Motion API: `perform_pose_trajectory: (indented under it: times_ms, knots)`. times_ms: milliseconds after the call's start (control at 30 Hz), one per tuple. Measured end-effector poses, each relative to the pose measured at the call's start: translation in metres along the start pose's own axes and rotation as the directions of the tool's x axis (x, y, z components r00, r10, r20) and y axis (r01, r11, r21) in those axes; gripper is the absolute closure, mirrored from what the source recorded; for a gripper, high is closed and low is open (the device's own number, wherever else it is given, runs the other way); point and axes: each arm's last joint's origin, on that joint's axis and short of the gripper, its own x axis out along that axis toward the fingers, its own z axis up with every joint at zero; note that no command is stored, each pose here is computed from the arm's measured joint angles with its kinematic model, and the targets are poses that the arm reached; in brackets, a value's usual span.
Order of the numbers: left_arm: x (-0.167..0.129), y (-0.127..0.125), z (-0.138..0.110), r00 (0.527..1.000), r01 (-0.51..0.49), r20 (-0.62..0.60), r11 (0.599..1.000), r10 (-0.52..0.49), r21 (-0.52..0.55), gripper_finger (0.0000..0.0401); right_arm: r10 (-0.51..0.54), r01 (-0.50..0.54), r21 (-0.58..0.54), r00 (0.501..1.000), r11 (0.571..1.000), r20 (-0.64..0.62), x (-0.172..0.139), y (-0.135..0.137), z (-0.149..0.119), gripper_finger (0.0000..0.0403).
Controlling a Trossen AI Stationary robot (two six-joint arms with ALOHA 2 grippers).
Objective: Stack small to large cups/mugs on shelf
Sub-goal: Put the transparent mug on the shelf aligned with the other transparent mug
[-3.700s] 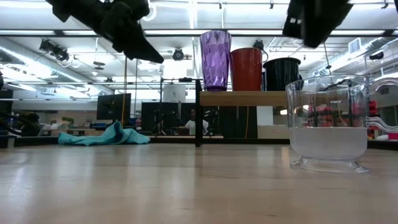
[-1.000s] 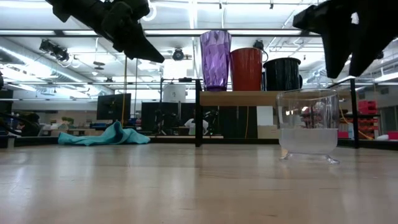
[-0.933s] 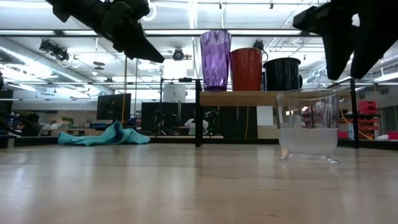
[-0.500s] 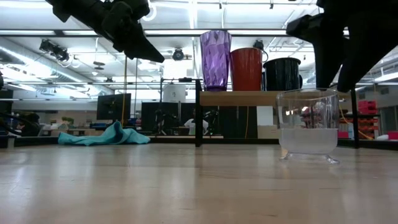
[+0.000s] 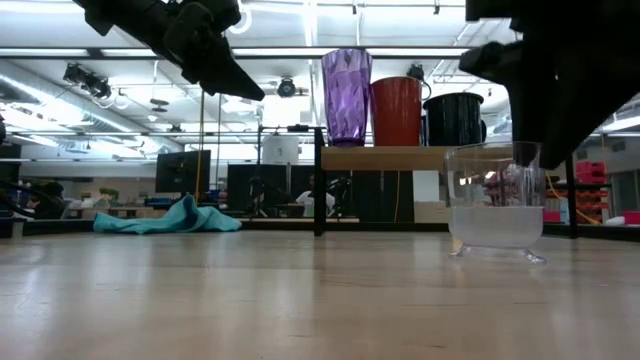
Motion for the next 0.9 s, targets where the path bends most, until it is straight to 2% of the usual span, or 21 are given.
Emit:
perform_pose_trajectory:
  times_ms: [267, 600, 767, 900]
  knots:
    - [0.0, 0.0, 0.0, 1.0, 0.0, 0.0, 1.0, 0.0, 0.0, 0.0381, -0.003, 0.003, 0.015, 1.0, 1.0, -0.004, 0.005, -0.004, 0.0, 0.0321]
    - [0.0, 0.0, 0.0, 1.0, 0.0, -0.001, 1.0, 0.0, 0.0, 0.0373, 0.017, -0.016, 0.046, 1.0, 0.999, -0.024, 0.006, -0.011, 0.001, 0.0396]
    - [0.0, 0.0, 0.0, 1.0, 0.0, -0.001, 1.0, 0.0, 0.0, 0.038, 0.002, 0.004, 0.052, 0.994, 0.999, -0.11, -0.012, -0.022, 0.004, 0.0387]
    - [0.0, 0.0, 0.0, 1.0, 0.0, -0.001, 1.0, 0.0, 0.0, 0.0383, -0.022, 0.053, 0.126, 0.97, 0.991, -0.242, -0.032, -0.041, 0.002, 0.0397]
